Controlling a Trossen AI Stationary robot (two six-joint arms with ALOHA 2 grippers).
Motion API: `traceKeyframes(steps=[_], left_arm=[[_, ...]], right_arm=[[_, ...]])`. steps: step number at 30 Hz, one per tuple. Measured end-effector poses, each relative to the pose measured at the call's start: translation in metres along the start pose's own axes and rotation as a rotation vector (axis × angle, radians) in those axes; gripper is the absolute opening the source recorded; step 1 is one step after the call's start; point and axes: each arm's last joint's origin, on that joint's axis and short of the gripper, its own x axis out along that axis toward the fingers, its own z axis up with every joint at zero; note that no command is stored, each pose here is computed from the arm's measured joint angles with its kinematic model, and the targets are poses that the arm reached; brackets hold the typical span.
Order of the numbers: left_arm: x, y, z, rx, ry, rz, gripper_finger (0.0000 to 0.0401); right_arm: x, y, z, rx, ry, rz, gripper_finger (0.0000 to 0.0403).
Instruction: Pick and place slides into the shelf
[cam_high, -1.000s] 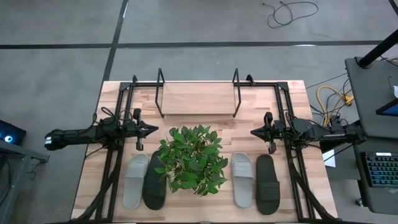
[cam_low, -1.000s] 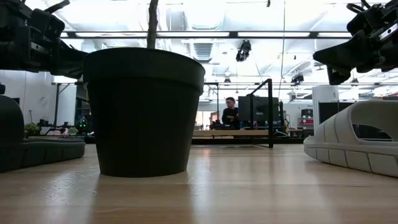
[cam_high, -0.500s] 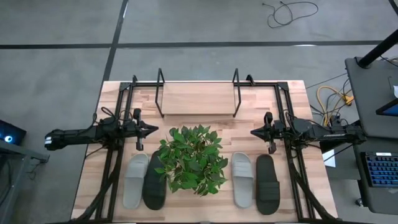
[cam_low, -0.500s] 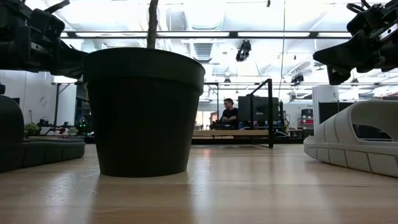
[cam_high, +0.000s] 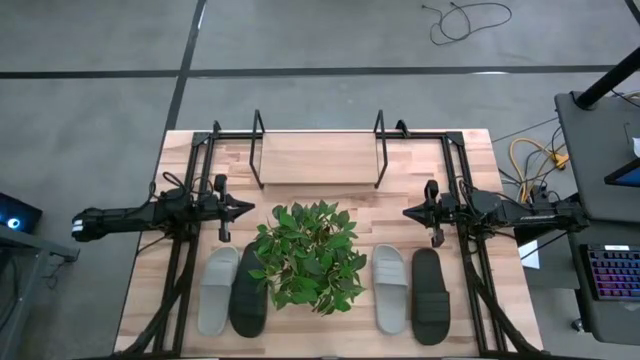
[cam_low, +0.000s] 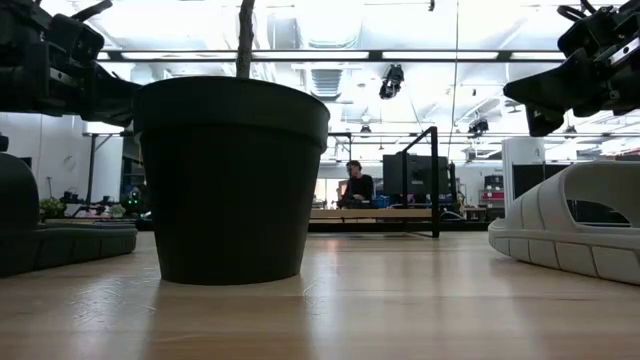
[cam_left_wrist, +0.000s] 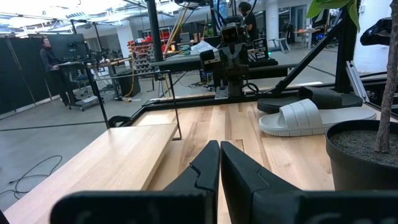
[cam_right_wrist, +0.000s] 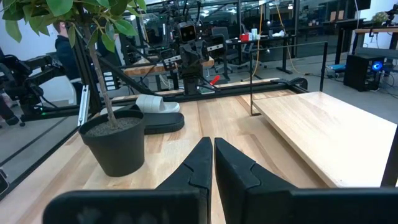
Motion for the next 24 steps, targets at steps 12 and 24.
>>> traceKeyframes(steps=[12,24], left_arm=[[0.0,0.0,0.0,0.0,0.0,0.0,0.0],[0.0,-0.0001,0.0,-0.001,0.0,-0.001,0.0]], right_arm=[[0.0,0.0,-0.0001,-0.011,0.0,0.0,0.0009],[0.0,0.0001,0.0007,0.056,-0.008,0.001,0.0009]])
